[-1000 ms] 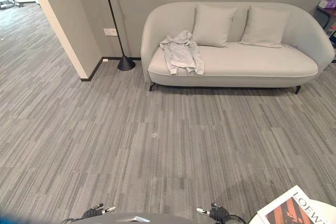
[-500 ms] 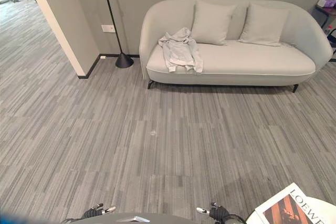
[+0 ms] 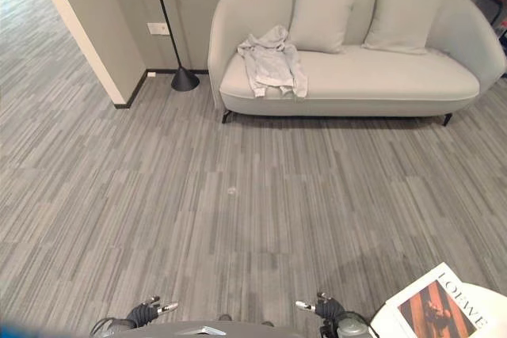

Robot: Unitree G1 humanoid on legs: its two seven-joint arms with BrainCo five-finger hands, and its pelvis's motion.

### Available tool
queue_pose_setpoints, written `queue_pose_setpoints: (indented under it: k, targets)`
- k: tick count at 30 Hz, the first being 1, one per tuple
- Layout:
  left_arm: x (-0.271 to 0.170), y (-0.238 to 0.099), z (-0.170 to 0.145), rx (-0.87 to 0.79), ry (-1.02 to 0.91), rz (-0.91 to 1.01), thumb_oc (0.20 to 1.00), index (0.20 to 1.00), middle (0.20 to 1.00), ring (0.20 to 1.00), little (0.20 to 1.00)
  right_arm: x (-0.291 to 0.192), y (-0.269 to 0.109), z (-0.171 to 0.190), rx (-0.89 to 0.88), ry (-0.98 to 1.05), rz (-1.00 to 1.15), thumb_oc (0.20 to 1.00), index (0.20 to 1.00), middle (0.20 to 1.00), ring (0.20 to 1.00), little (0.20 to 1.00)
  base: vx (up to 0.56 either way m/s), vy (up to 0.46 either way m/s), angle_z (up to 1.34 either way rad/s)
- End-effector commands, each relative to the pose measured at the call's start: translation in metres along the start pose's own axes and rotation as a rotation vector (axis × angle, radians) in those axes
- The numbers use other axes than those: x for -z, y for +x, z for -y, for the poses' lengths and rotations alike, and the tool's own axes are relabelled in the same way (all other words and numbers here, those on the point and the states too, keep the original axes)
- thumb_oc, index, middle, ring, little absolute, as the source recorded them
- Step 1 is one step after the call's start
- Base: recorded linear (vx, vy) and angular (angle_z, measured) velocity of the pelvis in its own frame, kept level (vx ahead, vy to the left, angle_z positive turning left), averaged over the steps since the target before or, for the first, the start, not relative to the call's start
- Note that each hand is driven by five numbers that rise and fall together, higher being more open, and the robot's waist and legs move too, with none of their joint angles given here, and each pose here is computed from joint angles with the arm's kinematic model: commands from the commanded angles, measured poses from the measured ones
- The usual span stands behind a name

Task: Hang the clothes on the sofa on the clothes rack.

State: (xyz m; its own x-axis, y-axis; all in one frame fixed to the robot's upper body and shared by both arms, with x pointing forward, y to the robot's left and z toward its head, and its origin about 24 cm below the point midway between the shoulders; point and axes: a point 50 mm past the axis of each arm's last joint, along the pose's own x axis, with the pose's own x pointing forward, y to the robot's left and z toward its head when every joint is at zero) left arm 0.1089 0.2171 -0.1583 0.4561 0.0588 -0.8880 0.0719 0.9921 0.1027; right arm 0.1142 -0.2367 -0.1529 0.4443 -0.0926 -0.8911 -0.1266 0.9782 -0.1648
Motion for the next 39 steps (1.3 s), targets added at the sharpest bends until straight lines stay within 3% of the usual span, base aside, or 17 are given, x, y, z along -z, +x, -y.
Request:
queue_pose_setpoints:
  k: [1, 9, 18, 25, 39]
  targets:
    - [-0.016, 0.000, -0.014, -0.030, -0.043, 0.079, 1.000, 1.000, 1.000, 1.000, 1.000, -0.001, 0.000, 0.003, 0.005, 0.057, 0.017, 1.000, 1.000, 1.000, 1.000, 1.000, 0.23, 0.071, 0.31]
    - [-0.047, 0.003, -0.006, -0.003, -0.040, 0.199, 1.000, 1.000, 1.000, 1.000, 1.000, -0.010, 0.001, 0.005, 0.023, 0.059, 0.040, 1.000, 1.000, 1.000, 1.000, 1.000, 0.42, -0.099, 0.10]
    - [-0.025, 0.001, -0.003, 0.011, -0.027, 0.131, 1.000, 1.000, 1.000, 1.000, 1.000, 0.009, -0.005, 0.014, 0.049, 0.115, 0.014, 1.000, 1.000, 1.000, 1.000, 1.000, 0.53, -0.237, 0.40]
    - [-0.009, -0.002, -0.014, -0.040, -0.086, 0.082, 1.000, 1.000, 1.000, 1.000, 1.000, -0.009, -0.003, 0.022, 0.065, 0.084, 0.066, 1.000, 1.000, 1.000, 1.000, 1.000, 0.36, -0.202, -0.06]
    - [0.036, -0.012, -0.017, -0.072, -0.150, -0.057, 1.000, 1.000, 1.000, 1.000, 1.000, 0.004, -0.003, 0.007, 0.013, 0.033, 0.019, 1.000, 1.000, 1.000, 1.000, 1.000, 0.50, 0.097, -0.51]
